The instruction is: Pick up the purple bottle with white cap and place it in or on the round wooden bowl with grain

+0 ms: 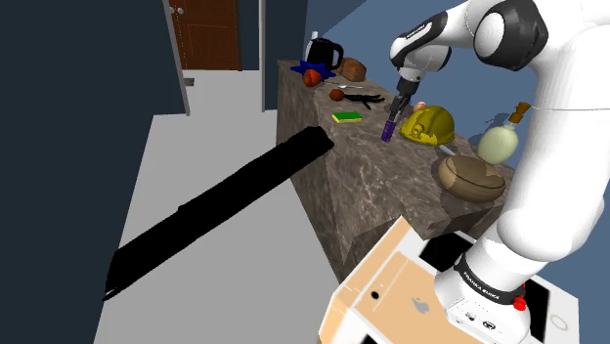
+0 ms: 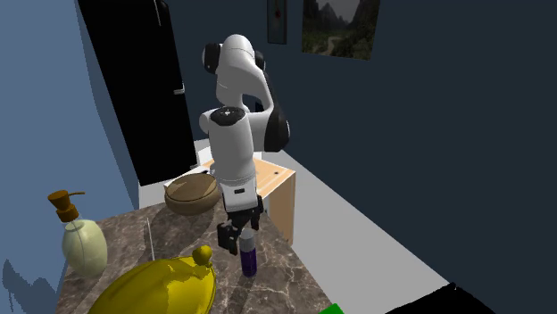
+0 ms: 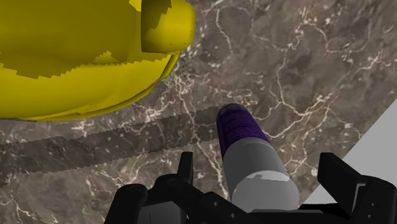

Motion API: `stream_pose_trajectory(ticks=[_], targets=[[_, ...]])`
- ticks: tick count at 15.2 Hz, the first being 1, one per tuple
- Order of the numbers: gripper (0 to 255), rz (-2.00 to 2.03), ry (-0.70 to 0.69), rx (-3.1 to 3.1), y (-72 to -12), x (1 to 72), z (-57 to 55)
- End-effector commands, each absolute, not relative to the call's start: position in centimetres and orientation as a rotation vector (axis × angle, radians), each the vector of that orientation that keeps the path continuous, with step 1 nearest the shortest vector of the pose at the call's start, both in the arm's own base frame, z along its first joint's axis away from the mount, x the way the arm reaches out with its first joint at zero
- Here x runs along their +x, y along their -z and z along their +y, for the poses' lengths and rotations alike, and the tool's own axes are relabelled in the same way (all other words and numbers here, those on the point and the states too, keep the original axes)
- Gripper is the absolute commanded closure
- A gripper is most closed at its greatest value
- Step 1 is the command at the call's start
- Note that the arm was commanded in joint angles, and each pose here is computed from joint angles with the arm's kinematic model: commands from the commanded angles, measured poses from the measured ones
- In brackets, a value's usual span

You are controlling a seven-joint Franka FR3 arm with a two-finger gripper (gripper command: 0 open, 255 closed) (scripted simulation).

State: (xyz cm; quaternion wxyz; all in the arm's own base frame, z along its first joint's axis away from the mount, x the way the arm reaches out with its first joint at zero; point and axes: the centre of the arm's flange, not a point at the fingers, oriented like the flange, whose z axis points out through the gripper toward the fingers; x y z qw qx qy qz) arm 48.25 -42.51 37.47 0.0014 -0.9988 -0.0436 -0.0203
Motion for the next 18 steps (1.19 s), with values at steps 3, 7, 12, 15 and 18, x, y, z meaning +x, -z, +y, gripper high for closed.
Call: stream_pose_trajectory(ticks=[3, 7, 12, 15, 18], targets=[[0, -0.137, 0.064, -3.135, -37.4, 48.2, -42.5], [255, -0.137, 0.064, -3.135, -37.4, 48.2, -42.5], [255, -0.137, 0.064, -3.135, -37.4, 48.2, -42.5], [255, -0.137, 0.064, -3.135, -37.4, 48.2, -42.5], [255, -0.137, 0.064, -3.135, -39.0, 48.2, -42.5]])
